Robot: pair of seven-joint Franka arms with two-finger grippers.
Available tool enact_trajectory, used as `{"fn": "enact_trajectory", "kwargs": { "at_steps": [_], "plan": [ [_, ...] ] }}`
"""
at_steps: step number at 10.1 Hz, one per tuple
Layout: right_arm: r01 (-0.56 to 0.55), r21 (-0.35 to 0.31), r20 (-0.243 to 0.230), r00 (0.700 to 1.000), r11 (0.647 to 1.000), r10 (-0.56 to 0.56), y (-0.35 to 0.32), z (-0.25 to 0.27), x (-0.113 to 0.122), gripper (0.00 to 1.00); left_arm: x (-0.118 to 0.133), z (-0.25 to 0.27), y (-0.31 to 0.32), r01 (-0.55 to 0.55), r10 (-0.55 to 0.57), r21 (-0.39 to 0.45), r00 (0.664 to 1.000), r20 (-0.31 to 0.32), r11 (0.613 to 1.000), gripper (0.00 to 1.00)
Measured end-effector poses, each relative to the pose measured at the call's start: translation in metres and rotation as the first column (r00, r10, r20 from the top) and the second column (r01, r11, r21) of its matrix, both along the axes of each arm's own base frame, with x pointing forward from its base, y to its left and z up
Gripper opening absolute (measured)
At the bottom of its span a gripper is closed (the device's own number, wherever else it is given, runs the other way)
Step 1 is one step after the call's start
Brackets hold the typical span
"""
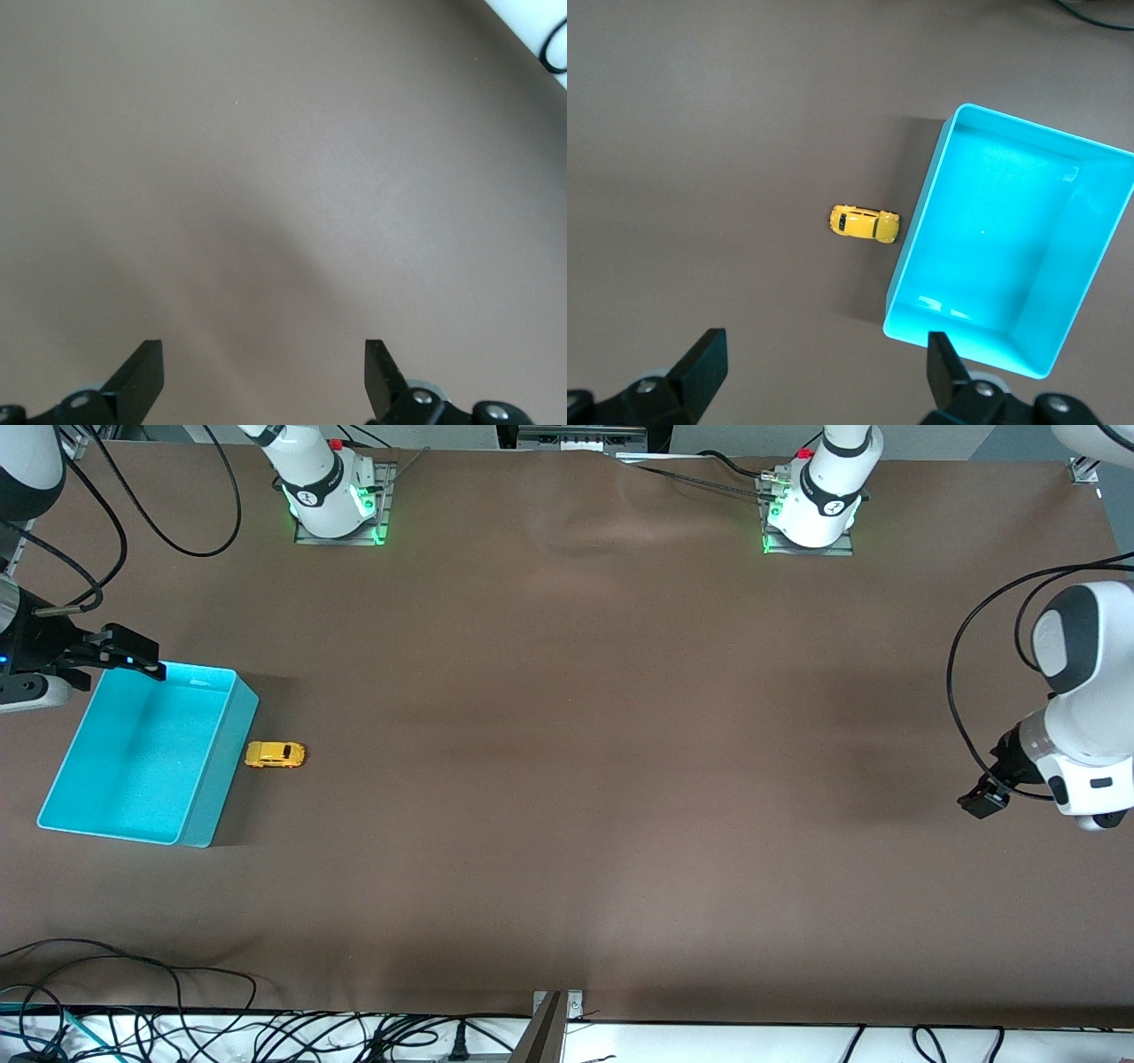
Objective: Wind up and store yellow beetle car
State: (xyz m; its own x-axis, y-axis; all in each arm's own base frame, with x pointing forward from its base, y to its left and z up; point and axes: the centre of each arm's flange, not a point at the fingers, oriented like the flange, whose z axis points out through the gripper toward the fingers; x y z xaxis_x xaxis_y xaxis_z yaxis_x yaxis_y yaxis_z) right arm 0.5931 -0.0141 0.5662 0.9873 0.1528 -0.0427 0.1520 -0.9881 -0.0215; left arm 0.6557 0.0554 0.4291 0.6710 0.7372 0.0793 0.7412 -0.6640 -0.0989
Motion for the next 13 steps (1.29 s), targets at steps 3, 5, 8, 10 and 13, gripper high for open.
{"fn": "enact_trajectory", "kwargs": {
  "at_steps": [3, 5, 8, 10, 13],
  "plan": [
    [-0.027, 0.003, -0.036, 0.999, 1.000, 0.027, 0.004, -0.006, -0.002, 1.00, 0.002, 0.024, -0.027, 0.287, -0.288, -0.028, 0.956, -0.050, 0.958, 1.00],
    [-0.061, 0.006, -0.053, 0.997, 0.998, 0.061, 0.023, -0.022, 0.002, 1.00, 0.002, 0.035, -0.045, 0.414, -0.418, -0.057, 0.906, -0.070, 0.908, 1.00],
    [-0.093, 0.008, -0.023, 0.995, 0.996, 0.093, 0.035, -0.088, 0.006, 1.00, -0.001, 0.061, -0.066, 0.523, -0.527, -0.069, 0.848, -0.054, 0.850, 1.00],
    [-0.200, 0.010, 0.005, 0.980, 0.980, 0.200, 0.032, -0.130, 0.003, 1.00, -0.006, 0.072, -0.066, 0.599, -0.603, -0.077, 0.795, -0.060, 0.797, 1.00],
    [-0.430, 0.023, 0.004, 0.903, 0.902, 0.430, 0.012, -0.208, -0.005, 1.00, -0.006, 0.071, -0.064, 0.676, -0.682, -0.088, 0.729, -0.067, 0.732, 1.00]
  ]
}}
